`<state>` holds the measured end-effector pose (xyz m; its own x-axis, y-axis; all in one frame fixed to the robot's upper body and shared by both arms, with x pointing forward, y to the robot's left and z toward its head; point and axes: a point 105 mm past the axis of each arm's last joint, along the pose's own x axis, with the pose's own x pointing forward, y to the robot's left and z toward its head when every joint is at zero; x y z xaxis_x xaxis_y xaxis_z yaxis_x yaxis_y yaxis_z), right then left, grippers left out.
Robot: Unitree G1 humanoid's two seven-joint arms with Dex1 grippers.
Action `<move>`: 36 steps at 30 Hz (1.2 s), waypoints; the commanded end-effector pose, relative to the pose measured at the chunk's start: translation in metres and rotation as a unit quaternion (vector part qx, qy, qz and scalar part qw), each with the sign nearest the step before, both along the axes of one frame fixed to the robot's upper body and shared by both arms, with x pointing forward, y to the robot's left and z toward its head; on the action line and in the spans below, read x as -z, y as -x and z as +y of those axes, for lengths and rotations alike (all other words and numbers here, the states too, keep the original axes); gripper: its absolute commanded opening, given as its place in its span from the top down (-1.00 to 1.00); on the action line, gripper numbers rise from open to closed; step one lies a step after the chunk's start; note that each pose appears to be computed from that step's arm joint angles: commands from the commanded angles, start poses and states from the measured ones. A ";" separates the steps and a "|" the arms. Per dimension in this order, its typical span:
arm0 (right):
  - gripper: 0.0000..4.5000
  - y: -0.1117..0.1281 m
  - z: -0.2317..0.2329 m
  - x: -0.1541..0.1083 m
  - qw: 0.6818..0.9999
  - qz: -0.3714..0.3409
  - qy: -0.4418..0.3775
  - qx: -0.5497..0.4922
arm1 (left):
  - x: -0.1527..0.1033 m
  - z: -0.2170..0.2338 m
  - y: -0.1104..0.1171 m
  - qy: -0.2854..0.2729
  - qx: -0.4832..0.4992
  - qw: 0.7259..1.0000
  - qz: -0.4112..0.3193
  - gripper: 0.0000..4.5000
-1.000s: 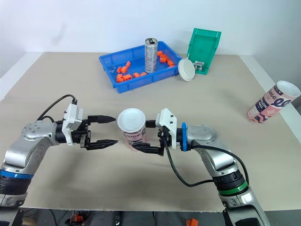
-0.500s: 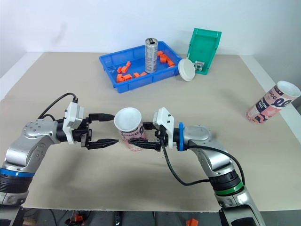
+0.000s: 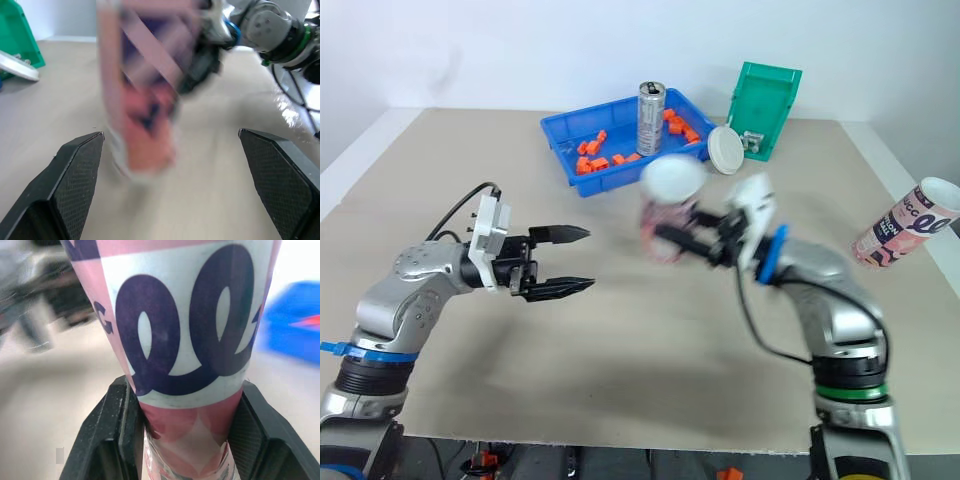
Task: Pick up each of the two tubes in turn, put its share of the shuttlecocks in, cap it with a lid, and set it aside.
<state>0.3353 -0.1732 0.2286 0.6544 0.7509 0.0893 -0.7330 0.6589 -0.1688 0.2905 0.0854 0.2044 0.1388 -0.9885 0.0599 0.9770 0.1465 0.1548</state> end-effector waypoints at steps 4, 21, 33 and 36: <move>0.03 -0.008 -0.124 0.007 0.965 -0.003 -0.011 0.262 | -0.031 -0.027 -0.009 0.053 0.032 0.998 -0.004 -1.00; -0.70 -0.016 -0.160 0.054 0.933 0.075 -0.060 0.347 | -0.036 -0.035 -0.015 0.068 0.035 0.997 -0.017 -1.00; -0.99 -0.008 -0.174 0.075 0.925 0.098 -0.030 0.365 | -0.035 -0.031 -0.016 0.068 0.026 0.997 -0.020 -1.00; -0.99 0.000 -0.173 0.076 0.930 0.105 -0.013 0.352 | -0.035 -0.030 -0.016 0.067 0.025 0.997 -0.019 -1.00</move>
